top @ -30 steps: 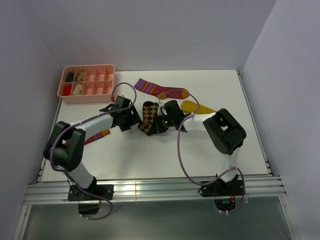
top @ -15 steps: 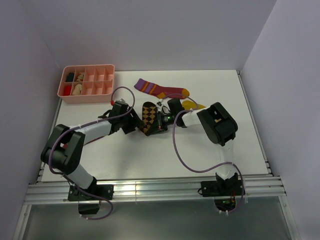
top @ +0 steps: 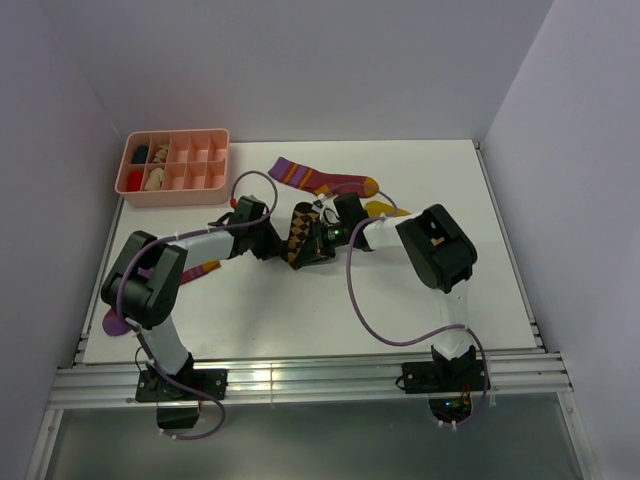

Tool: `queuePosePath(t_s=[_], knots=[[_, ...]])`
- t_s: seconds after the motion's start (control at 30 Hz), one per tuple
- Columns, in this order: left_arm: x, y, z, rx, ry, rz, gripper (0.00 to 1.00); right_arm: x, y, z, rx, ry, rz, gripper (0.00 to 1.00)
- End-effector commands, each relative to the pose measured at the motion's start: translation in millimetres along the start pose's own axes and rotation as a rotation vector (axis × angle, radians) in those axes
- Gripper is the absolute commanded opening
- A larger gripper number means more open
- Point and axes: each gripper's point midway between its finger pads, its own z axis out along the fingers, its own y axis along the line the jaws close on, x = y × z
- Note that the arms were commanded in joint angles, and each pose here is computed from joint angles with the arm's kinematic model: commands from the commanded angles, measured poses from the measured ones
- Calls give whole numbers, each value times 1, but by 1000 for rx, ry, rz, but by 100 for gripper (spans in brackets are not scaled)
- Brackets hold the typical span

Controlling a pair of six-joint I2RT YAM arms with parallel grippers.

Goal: Roll the socks
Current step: Roll the sock at the center of the board.

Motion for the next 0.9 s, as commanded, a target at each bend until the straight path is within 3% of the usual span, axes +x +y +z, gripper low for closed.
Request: queuePosePath(t_s=[0.0, 0.03, 0.13, 0.3, 0.43, 0.87], knots=[[6, 35, 11, -152, 37, 47, 24, -17, 8, -14, 109, -84, -154, 19], [8, 40, 13, -174, 49, 56, 24, -18, 9, -18, 142, -99, -183, 30], [9, 47, 11, -223, 79, 99, 24, -34, 18, -34, 283, -215, -357, 46], [4, 45, 10, -263, 114, 164, 25, -47, 45, -51, 498, -400, -699, 56], [0, 38, 7, -265, 131, 192, 27, -46, 48, -46, 627, -458, -844, 58], [1, 32, 9, -258, 179, 224, 28, -32, 43, 1, 718, -408, -1034, 58]])
